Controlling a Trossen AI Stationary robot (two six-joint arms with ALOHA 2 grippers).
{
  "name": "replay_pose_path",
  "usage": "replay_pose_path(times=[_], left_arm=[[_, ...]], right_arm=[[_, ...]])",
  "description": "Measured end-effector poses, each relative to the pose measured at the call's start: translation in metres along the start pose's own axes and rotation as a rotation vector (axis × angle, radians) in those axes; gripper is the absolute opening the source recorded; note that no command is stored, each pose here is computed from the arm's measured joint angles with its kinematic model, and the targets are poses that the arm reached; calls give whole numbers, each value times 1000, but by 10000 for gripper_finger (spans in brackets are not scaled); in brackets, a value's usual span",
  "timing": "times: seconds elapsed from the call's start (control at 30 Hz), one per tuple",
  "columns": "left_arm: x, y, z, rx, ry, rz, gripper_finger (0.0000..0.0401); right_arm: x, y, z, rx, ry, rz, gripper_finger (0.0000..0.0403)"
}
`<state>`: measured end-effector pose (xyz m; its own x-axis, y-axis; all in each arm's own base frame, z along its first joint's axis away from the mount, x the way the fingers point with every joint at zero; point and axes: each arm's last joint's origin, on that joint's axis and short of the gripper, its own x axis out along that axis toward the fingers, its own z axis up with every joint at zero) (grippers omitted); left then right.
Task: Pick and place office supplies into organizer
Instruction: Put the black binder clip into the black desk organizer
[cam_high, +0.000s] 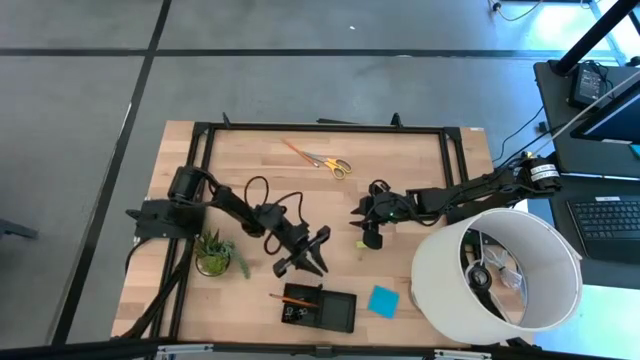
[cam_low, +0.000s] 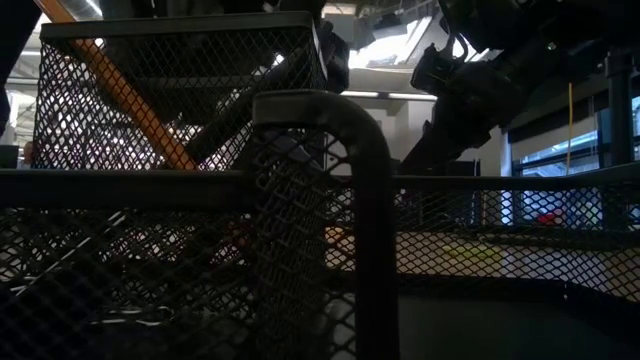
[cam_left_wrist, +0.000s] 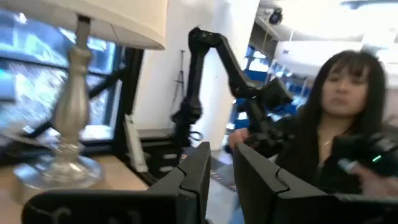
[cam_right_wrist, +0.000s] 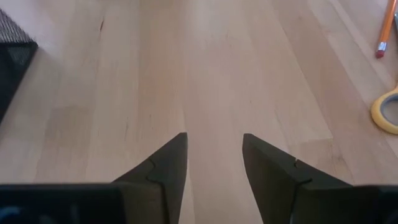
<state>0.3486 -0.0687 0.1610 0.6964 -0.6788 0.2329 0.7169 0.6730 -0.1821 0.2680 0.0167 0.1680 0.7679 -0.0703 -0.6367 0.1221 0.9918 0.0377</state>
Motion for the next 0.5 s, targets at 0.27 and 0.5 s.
replay_pose_path(times=[0.27, 0.5], left_arm=[[-13, 24, 2, 213, 15, 238, 73], [-40, 58, -13, 113, 207, 549, 101]], right_arm=[[0, 0, -3, -14, 26, -3, 157], [0, 0, -3, -19, 33, -4, 157]])
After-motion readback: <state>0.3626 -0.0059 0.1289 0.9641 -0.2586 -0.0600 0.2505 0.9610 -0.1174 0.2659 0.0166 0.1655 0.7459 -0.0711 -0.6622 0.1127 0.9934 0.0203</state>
